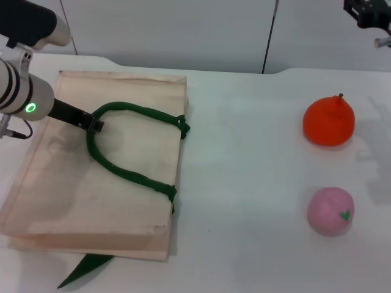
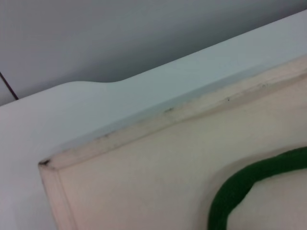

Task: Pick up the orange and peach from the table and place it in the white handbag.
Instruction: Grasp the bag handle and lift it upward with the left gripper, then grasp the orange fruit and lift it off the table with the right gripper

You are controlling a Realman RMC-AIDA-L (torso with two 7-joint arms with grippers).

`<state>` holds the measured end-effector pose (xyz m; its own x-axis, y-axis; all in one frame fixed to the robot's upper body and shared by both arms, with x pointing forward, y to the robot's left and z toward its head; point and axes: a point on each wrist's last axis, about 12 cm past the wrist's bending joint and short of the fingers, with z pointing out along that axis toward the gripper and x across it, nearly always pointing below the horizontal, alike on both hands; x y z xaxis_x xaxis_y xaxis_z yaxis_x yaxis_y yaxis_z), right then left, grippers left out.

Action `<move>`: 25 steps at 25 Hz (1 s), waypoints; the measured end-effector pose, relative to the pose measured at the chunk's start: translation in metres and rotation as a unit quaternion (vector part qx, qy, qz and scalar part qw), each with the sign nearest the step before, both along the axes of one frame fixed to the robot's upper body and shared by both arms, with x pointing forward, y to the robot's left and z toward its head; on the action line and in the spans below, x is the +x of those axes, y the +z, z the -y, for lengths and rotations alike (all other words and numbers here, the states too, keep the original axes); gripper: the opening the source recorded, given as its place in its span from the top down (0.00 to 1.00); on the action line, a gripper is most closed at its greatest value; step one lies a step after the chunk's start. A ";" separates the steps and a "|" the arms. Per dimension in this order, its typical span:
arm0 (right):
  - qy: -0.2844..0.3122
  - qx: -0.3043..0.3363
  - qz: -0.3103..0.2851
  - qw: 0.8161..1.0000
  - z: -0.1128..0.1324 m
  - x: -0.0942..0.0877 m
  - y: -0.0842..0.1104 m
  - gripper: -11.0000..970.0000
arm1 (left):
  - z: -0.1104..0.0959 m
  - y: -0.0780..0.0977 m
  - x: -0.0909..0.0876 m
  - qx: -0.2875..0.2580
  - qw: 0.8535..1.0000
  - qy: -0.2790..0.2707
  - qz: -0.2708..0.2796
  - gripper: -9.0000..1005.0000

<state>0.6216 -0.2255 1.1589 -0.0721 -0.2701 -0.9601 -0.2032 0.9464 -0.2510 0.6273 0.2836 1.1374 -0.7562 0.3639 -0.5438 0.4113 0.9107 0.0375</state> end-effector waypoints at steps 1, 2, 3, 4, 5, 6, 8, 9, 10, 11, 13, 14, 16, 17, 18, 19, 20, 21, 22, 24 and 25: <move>0.000 0.000 0.000 1.000 0.000 0.000 0.000 0.24 | 0.000 -0.001 0.000 0.000 1.000 0.001 0.000 0.64; 0.000 0.000 0.000 1.000 0.000 0.000 0.000 0.24 | 0.000 -0.003 0.001 0.000 1.000 0.002 0.000 0.64; 0.001 0.000 0.000 1.000 0.000 0.000 0.000 0.24 | 0.000 -0.003 0.002 0.001 1.000 0.002 -0.001 0.64; 0.001 0.000 0.001 1.000 -0.001 0.000 0.001 0.24 | 0.000 -0.004 0.002 0.001 1.000 0.002 -0.001 0.64; 0.002 0.000 0.002 1.000 -0.001 0.000 0.001 0.24 | 0.001 -0.005 0.003 0.003 1.000 0.002 0.000 0.64; 0.002 0.000 0.003 1.000 -0.001 0.000 0.002 0.24 | 0.001 -0.005 0.004 0.005 1.000 0.001 0.000 0.64; 0.003 0.000 0.003 1.000 -0.002 0.000 0.002 0.24 | 0.002 -0.006 0.005 0.008 1.000 -0.002 0.000 0.65; 0.004 0.000 0.003 1.000 -0.002 0.000 0.002 0.24 | 0.003 -0.006 0.005 0.008 1.000 -0.003 0.000 0.65; 0.004 0.000 0.003 1.000 -0.003 0.000 0.002 0.24 | 0.004 -0.007 0.006 0.008 1.000 -0.004 0.001 0.65; 0.005 0.000 0.002 1.000 -0.003 -0.001 0.001 0.24 | 0.005 -0.007 0.006 0.008 1.000 -0.004 0.002 0.65; 0.006 -0.001 0.002 1.000 -0.004 -0.001 0.001 0.24 | 0.005 -0.007 0.007 0.008 1.000 -0.002 0.006 0.65; 0.007 -0.001 0.002 1.000 -0.004 -0.001 0.001 0.24 | 0.005 -0.007 0.008 0.008 1.000 -0.002 0.008 0.66; 0.007 -0.001 0.002 1.000 -0.004 -0.001 0.001 0.24 | 0.006 -0.008 0.009 0.007 1.000 -0.001 0.010 0.67; 0.007 -0.001 0.002 1.000 -0.004 -0.001 0.001 0.24 | 0.007 -0.008 0.009 0.007 1.000 -0.001 0.010 0.68; 0.007 -0.001 0.002 1.000 -0.004 -0.001 0.001 0.24 | 0.008 -0.008 0.010 0.006 1.000 -0.001 0.009 0.69; 0.007 -0.001 0.002 1.000 -0.004 -0.001 0.001 0.24 | 0.009 -0.009 0.011 0.006 1.000 -0.002 0.009 0.69; 0.007 -0.001 0.002 1.000 -0.004 -0.001 0.001 0.24 | 0.009 -0.009 0.011 0.007 1.000 -0.002 0.009 0.69; 0.007 -0.001 0.002 1.000 -0.004 -0.001 0.001 0.24 | 0.010 -0.010 0.012 0.007 1.000 -0.002 0.010 0.69; 0.007 -0.001 0.002 1.000 -0.004 -0.001 0.001 0.24 | 0.011 -0.011 0.013 0.006 1.000 -0.002 0.011 0.69; 0.007 -0.002 0.002 1.000 -0.004 -0.001 0.001 0.24 | 0.012 -0.012 0.015 0.004 1.000 0.000 0.016 0.69; 0.007 -0.002 0.002 1.000 -0.005 -0.001 0.001 0.24 | 0.012 -0.013 0.016 0.003 1.000 0.002 0.018 0.74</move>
